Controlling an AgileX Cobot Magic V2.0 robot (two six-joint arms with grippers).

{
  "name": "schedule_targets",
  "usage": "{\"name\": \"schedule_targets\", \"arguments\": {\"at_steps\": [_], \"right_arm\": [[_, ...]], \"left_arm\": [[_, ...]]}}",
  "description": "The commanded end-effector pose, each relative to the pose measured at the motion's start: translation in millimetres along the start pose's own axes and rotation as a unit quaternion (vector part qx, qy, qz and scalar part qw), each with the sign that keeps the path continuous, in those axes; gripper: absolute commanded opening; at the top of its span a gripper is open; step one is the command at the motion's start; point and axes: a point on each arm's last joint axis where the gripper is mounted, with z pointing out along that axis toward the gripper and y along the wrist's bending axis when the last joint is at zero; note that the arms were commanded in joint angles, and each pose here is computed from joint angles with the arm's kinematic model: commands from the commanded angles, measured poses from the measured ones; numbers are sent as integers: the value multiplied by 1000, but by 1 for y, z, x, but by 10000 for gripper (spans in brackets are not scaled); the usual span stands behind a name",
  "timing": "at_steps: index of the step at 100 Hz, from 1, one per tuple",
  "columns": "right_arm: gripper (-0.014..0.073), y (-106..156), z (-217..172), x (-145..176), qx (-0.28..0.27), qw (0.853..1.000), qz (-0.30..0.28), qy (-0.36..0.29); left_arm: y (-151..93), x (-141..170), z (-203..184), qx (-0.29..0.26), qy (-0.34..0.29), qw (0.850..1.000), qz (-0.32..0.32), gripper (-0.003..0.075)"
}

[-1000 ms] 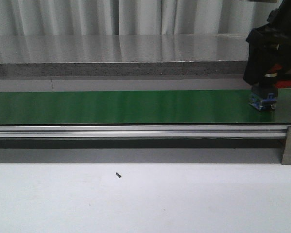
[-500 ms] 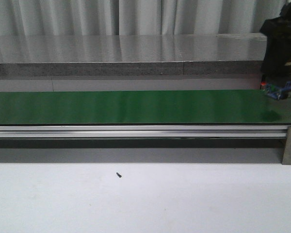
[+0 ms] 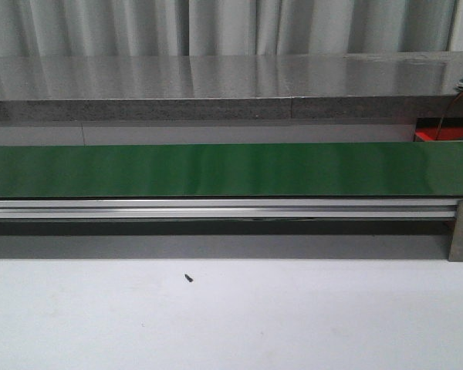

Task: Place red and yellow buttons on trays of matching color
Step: 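Lower the second red button into the red tray and release it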

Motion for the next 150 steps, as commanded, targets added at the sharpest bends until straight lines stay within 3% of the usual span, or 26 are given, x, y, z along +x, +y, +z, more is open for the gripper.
{"name": "schedule_targets", "arguments": {"at_steps": [1, 16, 46, 94, 101, 123, 150], "right_arm": [[121, -12, -15, -17, 19, 999, 2, -45], [121, -30, 16, -17, 16, 999, 11, -27], [121, -42, 69, -4, 19, 999, 23, -13], [130, -46, 94, 5, 16, 999, 28, 1], [178, -46, 94, 5, 16, 999, 28, 1], [453, -48, 94, 4, 19, 999, 29, -4], [462, -57, 81, 2, 31, 999, 34, -17]], "left_arm": [[-1, -15, -3, 1, -51, 999, -4, -20], [-1, -15, -3, 1, -51, 999, -4, -20], [-1, -15, -3, 1, -51, 999, -4, -20], [-1, -15, -3, 1, -51, 999, -4, -20], [-1, -15, -3, 1, -51, 999, -4, -20], [-1, -15, -3, 1, -51, 999, -4, -20], [-1, -15, -3, 1, -51, 999, -4, -20]]}}
